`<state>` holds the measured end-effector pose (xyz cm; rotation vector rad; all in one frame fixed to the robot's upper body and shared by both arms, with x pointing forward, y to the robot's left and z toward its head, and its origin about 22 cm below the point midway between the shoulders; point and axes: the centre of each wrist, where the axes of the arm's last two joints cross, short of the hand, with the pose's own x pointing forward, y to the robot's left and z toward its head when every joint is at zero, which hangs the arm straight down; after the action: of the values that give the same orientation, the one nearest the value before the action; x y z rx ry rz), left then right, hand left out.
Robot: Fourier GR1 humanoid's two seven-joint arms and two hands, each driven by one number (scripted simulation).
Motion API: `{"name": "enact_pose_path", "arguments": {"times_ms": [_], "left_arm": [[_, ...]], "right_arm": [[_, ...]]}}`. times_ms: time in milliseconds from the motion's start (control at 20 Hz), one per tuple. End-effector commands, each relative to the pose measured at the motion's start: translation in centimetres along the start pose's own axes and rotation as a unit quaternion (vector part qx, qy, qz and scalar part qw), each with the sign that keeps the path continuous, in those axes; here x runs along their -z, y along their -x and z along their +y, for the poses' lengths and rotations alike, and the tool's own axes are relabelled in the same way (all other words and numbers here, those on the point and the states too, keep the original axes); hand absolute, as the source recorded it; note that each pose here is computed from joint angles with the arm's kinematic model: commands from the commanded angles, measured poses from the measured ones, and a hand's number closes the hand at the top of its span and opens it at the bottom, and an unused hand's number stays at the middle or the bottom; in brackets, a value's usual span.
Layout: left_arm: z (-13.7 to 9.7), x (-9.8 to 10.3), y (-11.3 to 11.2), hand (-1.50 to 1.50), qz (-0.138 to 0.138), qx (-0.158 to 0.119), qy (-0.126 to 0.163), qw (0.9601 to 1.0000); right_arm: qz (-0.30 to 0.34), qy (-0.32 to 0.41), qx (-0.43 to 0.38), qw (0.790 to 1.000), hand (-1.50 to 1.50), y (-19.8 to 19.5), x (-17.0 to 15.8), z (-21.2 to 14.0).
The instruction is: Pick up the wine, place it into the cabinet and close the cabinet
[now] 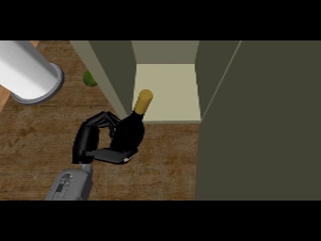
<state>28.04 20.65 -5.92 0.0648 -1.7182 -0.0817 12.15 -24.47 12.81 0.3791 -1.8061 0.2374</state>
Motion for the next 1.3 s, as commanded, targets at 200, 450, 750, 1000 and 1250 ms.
{"name": "enact_pose_path", "arguments": {"times_ms": [200,450,750,1000,1250], "left_arm": [[-4.5,2.9,-4.0,1.5,0.01,0.046,0.024,0.9986],[-7.3,4.3,-4.5,1.5,0.011,0.095,0.017,0.9953],[-8.8,6.4,-6.5,1.5,0.018,0.071,0.011,0.9973],[-9.6,5.9,-7.3,1.5,0.033,0.074,0.004,0.9967],[-9.6,6.9,-7.0,1.5,0.042,0.122,-0.016,0.9915]], "right_arm": [[-0.033,-0.01,-0.002,0.999,-1.5,-3.5,-0.6,0.7],[-0.031,-0.02,0.007,0.999,-1.5,-2.3,-0.8,0.5],[-0.027,-0.024,-0.003,0.999,-1.5,-2.5,-0.3,0.7],[-0.03,-0.014,-0.002,0.999,-1.5,-2.2,-1.2,-0.1],[-0.032,-0.019,0.004,0.999,-1.5,-1.7,-0.5,-0.1]]}}
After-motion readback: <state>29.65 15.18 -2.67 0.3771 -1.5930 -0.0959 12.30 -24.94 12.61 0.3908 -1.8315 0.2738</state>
